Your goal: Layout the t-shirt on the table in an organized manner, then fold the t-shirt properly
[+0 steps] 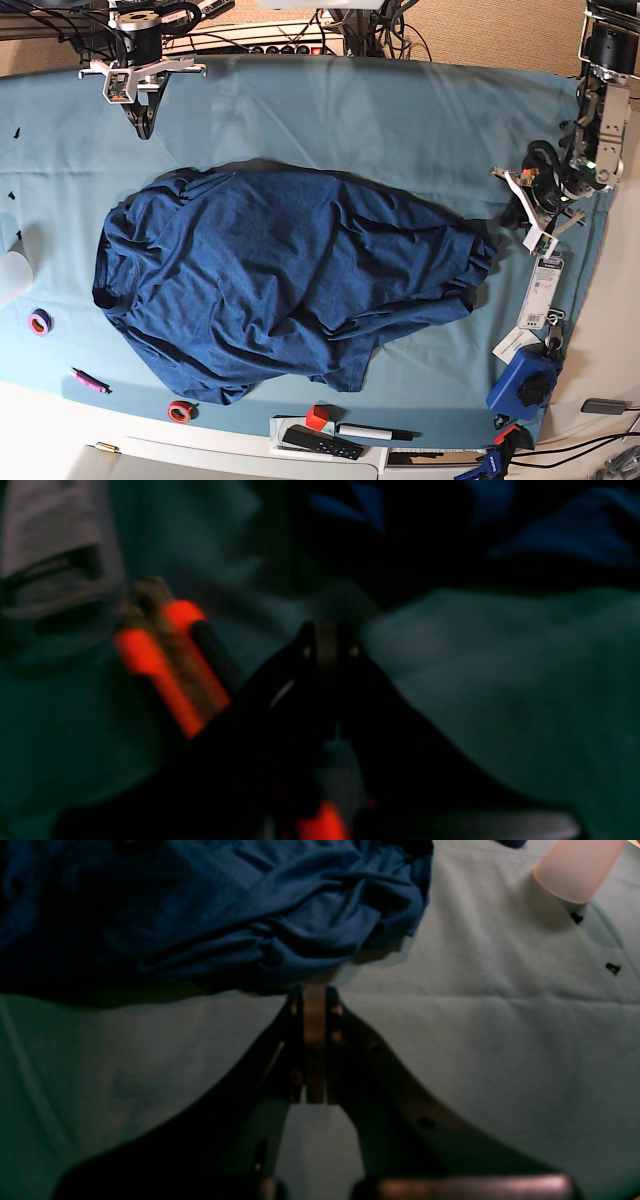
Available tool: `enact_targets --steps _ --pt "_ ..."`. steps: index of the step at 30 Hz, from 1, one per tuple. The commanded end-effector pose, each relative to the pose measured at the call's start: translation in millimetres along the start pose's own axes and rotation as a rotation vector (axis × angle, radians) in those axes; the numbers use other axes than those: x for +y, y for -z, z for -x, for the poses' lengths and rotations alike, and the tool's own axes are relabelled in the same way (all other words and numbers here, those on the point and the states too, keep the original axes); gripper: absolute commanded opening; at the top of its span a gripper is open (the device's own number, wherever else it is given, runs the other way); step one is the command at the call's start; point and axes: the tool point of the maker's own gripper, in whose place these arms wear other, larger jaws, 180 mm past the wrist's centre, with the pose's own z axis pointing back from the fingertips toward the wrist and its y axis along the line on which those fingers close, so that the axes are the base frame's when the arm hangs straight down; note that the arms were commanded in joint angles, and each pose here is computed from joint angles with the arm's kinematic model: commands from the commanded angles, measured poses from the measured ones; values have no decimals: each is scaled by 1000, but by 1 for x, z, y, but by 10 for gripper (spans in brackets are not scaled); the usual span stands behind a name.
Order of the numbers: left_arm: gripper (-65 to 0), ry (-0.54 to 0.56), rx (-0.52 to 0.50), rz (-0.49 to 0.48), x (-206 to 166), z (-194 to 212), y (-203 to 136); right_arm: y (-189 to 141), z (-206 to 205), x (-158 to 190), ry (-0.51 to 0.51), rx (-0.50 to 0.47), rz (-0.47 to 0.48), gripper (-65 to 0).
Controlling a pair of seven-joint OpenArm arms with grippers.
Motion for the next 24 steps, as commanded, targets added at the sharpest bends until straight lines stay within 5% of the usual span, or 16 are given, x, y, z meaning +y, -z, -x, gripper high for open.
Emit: enact_targets --steps 1,24 --pt "-650 12 52 5 1 9 -2 -1 -8 -2 -8 -30 2 -650" --pt "-650 103 221 -49 37 40 -36 -1 -7 -2 -22 -27 1 -650"
